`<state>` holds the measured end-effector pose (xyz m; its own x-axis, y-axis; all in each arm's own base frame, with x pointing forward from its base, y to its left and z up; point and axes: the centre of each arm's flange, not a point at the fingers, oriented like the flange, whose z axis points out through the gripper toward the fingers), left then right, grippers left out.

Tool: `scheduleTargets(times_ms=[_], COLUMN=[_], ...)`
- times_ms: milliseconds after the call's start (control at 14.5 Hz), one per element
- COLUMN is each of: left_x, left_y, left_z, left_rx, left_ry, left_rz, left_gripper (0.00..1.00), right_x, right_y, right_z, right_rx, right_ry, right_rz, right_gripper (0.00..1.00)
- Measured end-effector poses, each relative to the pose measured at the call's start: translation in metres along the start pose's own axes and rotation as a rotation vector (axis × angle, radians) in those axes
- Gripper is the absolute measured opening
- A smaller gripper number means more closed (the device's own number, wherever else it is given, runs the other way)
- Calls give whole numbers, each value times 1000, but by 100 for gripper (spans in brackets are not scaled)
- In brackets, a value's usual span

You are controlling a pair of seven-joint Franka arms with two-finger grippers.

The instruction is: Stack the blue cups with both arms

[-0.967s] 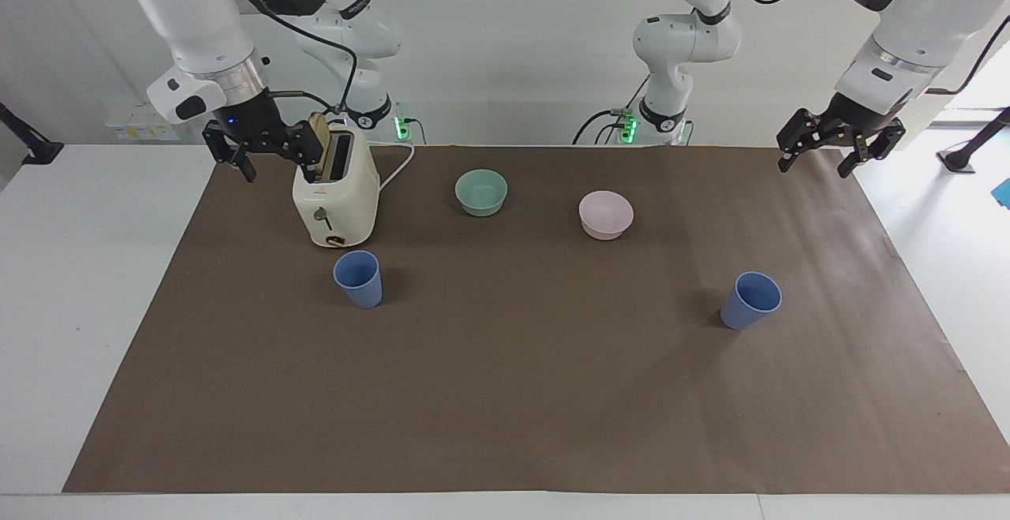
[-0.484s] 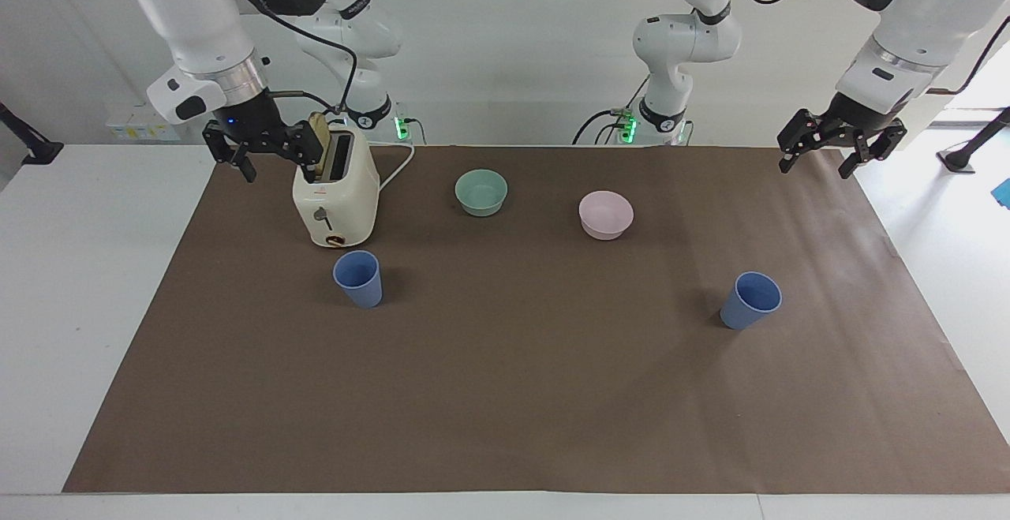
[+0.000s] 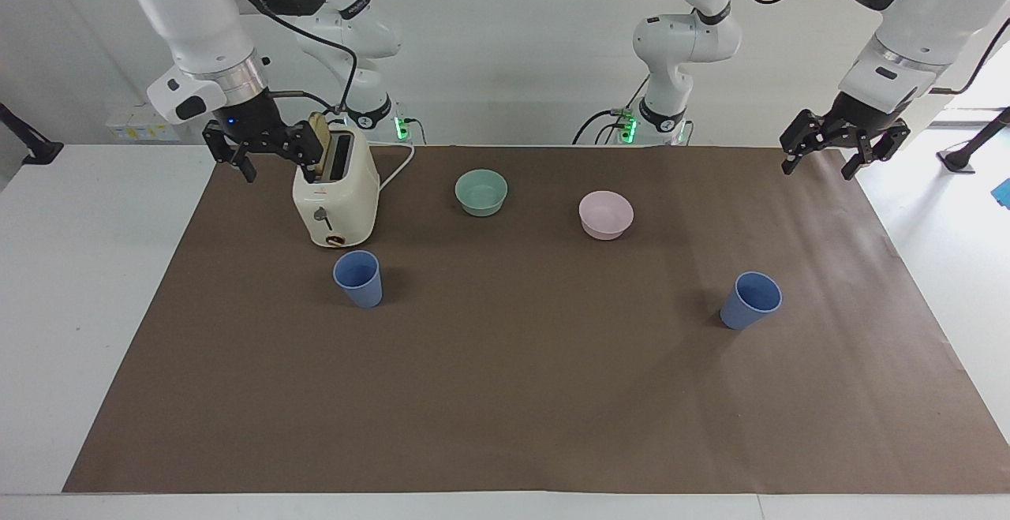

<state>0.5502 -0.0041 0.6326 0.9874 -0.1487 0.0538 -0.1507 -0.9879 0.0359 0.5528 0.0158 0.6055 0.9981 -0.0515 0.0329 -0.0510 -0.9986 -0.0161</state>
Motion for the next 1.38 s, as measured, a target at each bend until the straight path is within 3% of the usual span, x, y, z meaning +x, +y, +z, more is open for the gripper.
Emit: scheduleTargets(times_ms=[898, 1382], left_x=[1, 15], left_y=[0, -28], left_z=[3, 59], left_rx=[0, 10], left_ry=[-4, 24], left_rz=[1, 28], left_gripper=[100, 100], right_x=[0, 0], right_y=[0, 0], right_z=[0, 0], right_rx=[0, 0], right_ry=[0, 0], right_rz=[0, 0], right_gripper=[100, 100])
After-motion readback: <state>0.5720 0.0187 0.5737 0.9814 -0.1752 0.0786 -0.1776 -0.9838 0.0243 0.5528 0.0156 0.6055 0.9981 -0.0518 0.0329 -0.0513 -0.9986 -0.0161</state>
